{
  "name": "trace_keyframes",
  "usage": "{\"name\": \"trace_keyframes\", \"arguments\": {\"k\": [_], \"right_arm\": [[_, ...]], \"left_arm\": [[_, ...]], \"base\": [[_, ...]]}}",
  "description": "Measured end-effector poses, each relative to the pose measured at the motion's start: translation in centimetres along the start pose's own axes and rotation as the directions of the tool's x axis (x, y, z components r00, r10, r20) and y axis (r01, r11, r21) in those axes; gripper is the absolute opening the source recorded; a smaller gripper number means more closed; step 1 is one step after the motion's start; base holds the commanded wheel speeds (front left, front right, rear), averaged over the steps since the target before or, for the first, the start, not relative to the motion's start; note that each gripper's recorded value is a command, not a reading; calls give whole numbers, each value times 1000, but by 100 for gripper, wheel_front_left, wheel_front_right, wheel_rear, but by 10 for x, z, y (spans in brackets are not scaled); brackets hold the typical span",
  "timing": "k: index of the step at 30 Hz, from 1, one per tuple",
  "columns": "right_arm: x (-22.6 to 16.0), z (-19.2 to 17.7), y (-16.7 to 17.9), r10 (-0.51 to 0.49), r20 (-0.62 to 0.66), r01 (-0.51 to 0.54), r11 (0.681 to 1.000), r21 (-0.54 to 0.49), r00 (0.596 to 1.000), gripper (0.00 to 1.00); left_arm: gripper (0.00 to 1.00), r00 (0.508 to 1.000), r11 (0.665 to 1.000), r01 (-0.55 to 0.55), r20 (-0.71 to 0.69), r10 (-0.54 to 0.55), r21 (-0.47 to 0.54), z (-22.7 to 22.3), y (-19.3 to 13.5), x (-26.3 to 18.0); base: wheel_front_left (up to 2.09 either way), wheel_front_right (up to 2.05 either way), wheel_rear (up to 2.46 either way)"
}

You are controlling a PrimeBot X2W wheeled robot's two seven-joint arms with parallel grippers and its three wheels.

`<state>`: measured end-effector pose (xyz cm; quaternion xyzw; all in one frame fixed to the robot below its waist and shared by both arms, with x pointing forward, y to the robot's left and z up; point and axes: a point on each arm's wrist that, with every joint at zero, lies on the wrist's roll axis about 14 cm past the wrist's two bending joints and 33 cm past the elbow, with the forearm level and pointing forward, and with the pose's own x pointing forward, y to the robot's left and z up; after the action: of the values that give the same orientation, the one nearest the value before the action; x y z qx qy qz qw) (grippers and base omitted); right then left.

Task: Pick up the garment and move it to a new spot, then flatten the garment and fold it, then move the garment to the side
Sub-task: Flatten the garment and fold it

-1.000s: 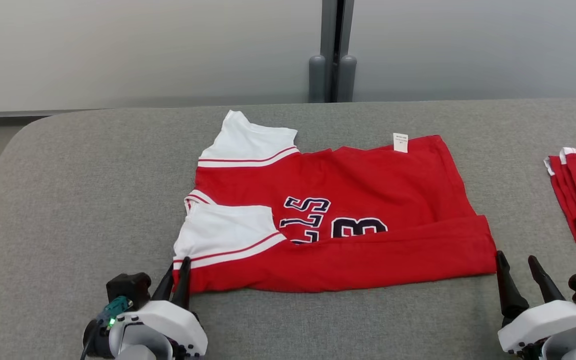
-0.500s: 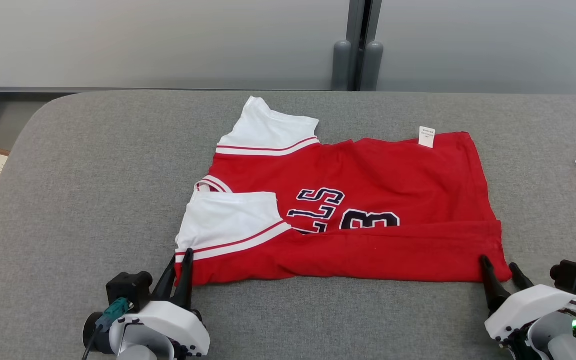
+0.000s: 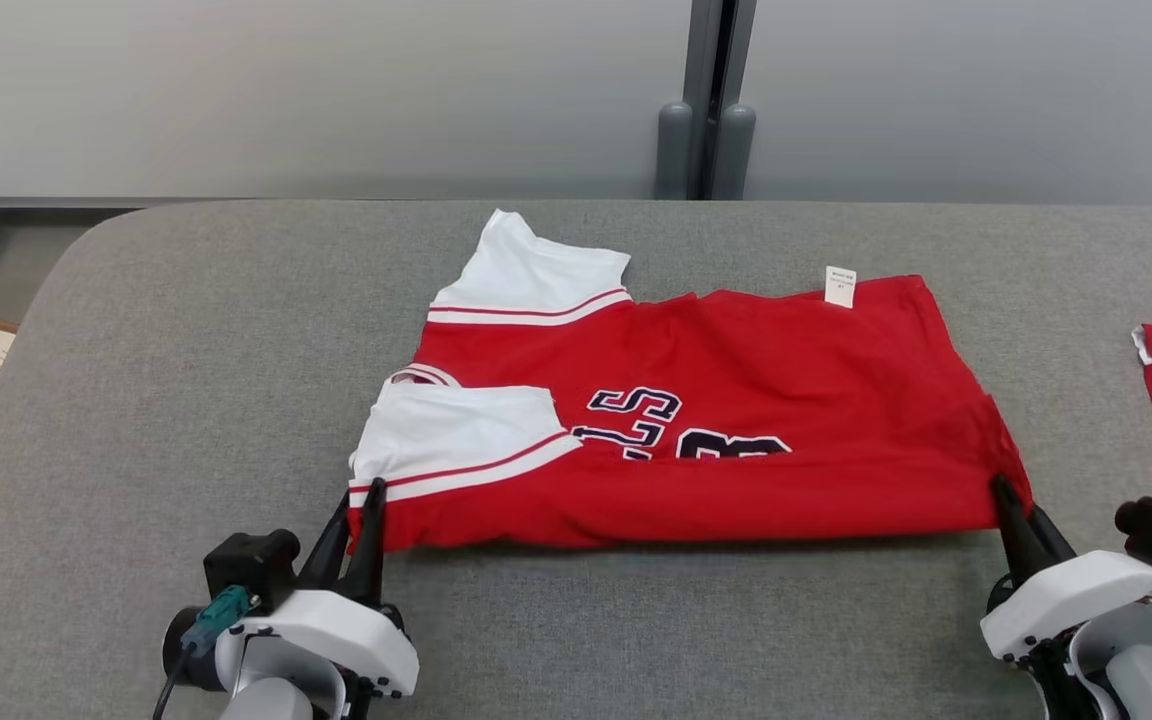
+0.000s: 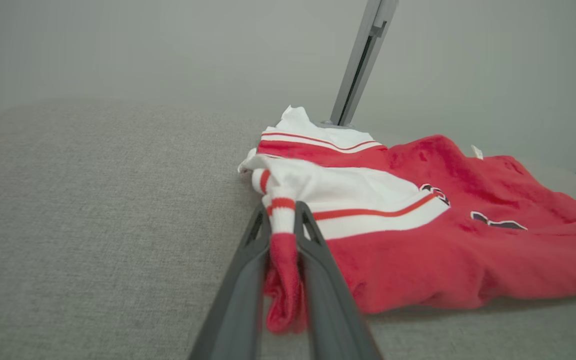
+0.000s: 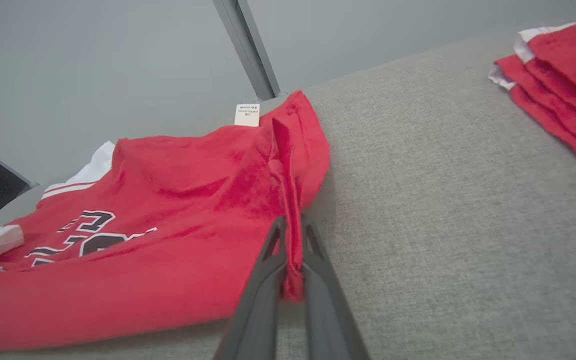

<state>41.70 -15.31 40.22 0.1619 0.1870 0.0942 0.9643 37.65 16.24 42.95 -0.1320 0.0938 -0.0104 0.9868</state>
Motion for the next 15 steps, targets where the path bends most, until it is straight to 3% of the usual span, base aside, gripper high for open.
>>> {"name": "trace_keyframes", "arguments": {"k": [8,15], "right_arm": [[-9,43,1,39,112,-28,995,-93,993,0],[-28,18,-17,-20,-3,19,996,-85,1000,0]], "left_arm": [[0,994,999,37,105,-36,-9,34,-13,2],[0,998,998,63,11,-63,-6,1,-19,-17]], "base": [[0,0,0],[0,0,0]]}}
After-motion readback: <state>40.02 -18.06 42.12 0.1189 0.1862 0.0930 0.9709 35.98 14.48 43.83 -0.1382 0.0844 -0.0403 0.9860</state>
